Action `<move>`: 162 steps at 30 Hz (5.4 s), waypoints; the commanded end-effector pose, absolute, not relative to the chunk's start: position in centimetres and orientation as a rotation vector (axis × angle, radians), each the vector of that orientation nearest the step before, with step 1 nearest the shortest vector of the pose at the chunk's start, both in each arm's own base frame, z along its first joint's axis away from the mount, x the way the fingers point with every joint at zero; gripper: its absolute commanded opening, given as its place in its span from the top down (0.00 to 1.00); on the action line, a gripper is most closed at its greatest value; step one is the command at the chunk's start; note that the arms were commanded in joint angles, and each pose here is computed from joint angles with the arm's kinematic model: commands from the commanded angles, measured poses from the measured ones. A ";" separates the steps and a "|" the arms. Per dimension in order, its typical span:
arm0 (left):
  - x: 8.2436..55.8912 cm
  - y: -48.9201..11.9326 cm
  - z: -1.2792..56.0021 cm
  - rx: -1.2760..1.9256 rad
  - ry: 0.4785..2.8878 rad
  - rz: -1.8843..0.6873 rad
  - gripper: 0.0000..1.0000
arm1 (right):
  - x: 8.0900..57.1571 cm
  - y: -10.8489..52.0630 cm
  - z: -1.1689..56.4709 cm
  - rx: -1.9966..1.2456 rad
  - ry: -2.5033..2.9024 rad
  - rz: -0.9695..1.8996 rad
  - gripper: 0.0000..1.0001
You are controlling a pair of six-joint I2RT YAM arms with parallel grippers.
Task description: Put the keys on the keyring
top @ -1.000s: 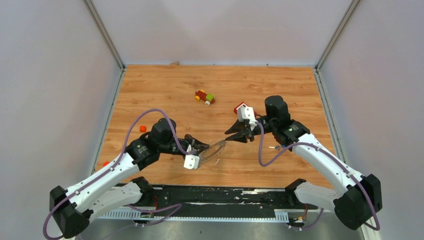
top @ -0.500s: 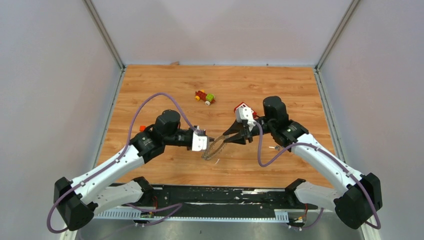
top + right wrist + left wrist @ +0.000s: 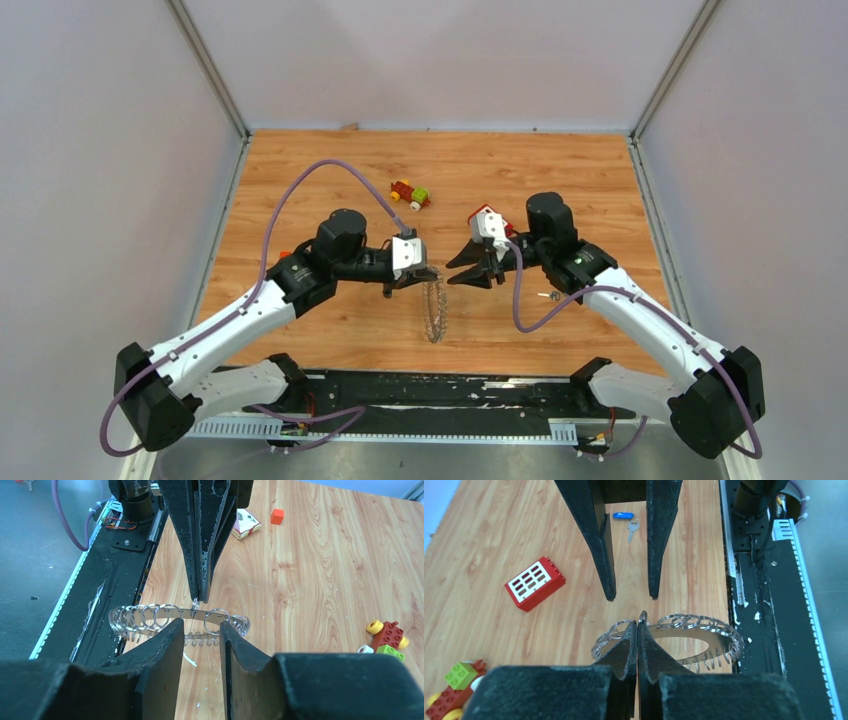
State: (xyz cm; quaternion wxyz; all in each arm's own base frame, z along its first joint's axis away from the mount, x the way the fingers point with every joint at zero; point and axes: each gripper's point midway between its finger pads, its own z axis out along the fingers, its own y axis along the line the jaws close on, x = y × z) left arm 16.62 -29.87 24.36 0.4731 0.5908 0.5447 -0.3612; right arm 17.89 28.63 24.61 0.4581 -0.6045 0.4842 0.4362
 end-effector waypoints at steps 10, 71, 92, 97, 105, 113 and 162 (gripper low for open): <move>16.8 -31.1 28.1 1.362 1.271 -0.954 1.00 | 17.2 29.6 25.9 -1.509 1.132 1.102 0.71; 16.4 -30.2 29.3 1.314 1.066 -1.207 0.78 | 17.6 29.9 31.2 -1.334 1.109 1.186 1.00; 18.3 -29.3 26.8 1.424 1.110 -0.978 1.00 | 19.1 29.3 27.7 -1.417 1.110 0.985 0.90; 18.7 -28.8 26.0 1.534 1.061 -0.797 1.00 | 19.3 29.1 26.3 -1.461 1.103 0.938 0.79; 18.6 -28.0 24.9 1.664 0.976 -0.538 1.00 | 19.8 28.7 25.1 -1.491 1.105 0.856 0.71; 18.6 -26.7 25.8 1.669 0.912 -0.366 1.00 | 19.7 28.7 24.5 -1.517 1.113 0.864 0.72; 17.7 -29.4 23.8 1.536 1.073 -0.630 1.00 | 17.3 29.4 24.4 -1.564 1.091 1.022 0.73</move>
